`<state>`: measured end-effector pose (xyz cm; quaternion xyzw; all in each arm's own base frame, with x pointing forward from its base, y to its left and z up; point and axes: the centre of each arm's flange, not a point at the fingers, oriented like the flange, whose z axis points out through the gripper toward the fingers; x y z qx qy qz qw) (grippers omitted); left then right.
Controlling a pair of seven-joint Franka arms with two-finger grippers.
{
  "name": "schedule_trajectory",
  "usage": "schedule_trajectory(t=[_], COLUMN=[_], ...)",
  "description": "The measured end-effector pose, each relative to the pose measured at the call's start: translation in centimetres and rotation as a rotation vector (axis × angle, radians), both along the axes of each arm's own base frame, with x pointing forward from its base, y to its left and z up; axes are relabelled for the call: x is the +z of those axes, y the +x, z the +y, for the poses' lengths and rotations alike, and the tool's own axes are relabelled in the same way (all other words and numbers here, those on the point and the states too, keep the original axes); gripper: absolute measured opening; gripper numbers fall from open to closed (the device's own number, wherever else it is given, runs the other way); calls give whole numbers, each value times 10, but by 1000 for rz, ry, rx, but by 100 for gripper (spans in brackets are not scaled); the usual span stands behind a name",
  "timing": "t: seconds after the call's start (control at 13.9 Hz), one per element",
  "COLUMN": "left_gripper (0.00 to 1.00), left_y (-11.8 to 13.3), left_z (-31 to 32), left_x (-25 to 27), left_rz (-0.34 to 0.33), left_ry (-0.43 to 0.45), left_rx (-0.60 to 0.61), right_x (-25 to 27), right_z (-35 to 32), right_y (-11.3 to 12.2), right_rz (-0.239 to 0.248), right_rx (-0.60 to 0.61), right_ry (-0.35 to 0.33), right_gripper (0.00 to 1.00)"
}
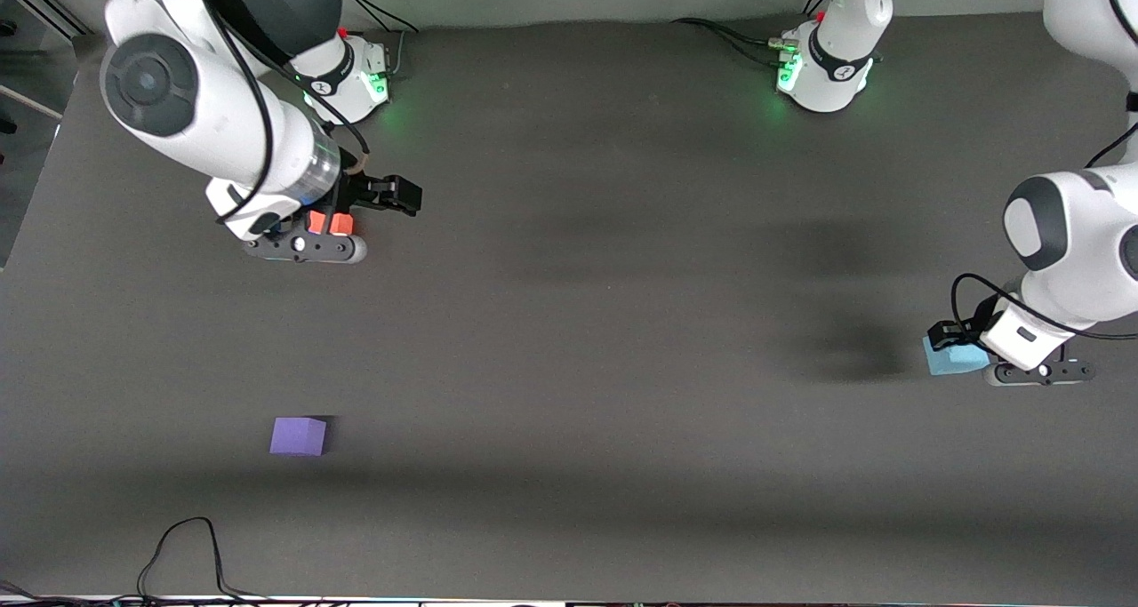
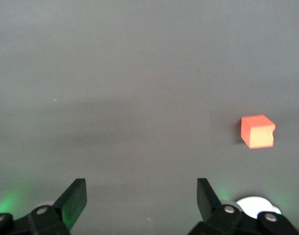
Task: Place blue block between orange and purple blocks
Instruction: 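Close the left gripper on the blue block and lift it, then carry the blue block to mid-table while the right gripper approaches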
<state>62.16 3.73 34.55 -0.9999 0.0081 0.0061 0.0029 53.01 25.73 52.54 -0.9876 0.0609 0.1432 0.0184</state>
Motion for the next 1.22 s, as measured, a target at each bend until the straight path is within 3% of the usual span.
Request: schedule_trajectory(t=[0.22, 0.36, 0.57, 0.93, 1.22], left_gripper=[58, 56, 56, 56, 56], left_y=[4, -2, -31, -77, -95], left_z=[-88, -163, -296, -479, -537], left_x=[45, 61, 59, -17, -81], left_rz=[56, 55, 41, 40, -2], left_ry=[4, 10, 17, 38, 13], left_rx=[-53, -45, -7, 49, 53], right_x=[-36, -60, -108, -129, -129], right_z=[6, 19, 35, 78, 71], right_y=[-9, -10, -13, -36, -31], right_rz=[57, 48, 55, 46, 43], right_rx=[11, 21, 34, 167, 196], right_ry=[-20, -20, -31, -22, -12], right_gripper=[100, 100, 100, 100, 100])
